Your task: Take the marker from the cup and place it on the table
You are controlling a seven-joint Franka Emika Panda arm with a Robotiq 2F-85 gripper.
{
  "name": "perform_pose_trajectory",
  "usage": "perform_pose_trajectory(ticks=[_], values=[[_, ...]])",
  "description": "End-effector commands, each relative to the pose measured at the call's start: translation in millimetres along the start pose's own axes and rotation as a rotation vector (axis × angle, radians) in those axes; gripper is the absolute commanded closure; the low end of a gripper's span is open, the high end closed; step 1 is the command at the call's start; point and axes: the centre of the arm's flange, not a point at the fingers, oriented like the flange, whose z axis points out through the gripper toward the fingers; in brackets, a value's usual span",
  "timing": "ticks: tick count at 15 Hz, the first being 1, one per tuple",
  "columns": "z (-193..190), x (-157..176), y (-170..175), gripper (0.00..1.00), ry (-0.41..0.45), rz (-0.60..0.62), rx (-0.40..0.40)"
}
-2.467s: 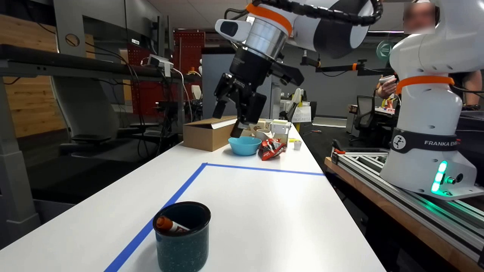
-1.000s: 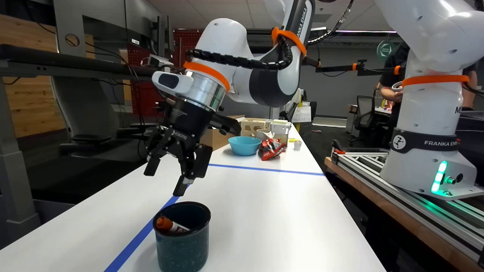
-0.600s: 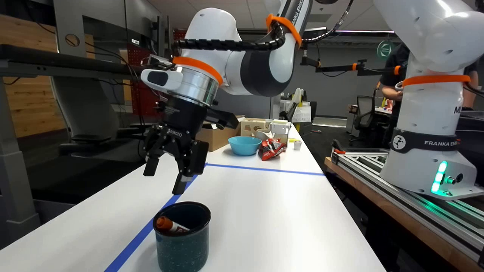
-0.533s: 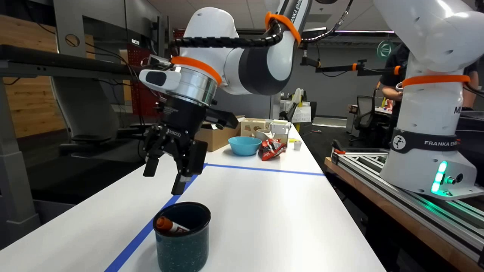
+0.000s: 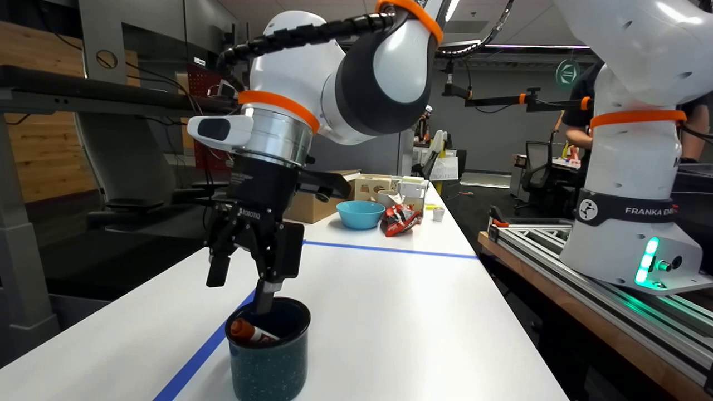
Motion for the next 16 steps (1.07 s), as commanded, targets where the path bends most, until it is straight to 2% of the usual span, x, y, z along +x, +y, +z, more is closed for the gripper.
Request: perform_pose_trajectory(ticks=[1, 10, 11, 13, 14, 16], values=[[-2.1, 6.7, -2.7, 0.00, -0.034, -0.002, 0.011], [7.8, -6.9, -4.8, 0.00, -0.089, 0.054, 0.037], [8.5, -6.5, -4.8, 0.07, -0.094, 0.052, 0.037], [10.6, -5.1, -5.6, 0.31, -0.098, 0.045, 0.037], [10.7, -4.5, -6.3, 0.30, -0.103, 0.042, 0.035], [12.1, -3.6, -7.6, 0.46, -0.107, 0.038, 0.038]])
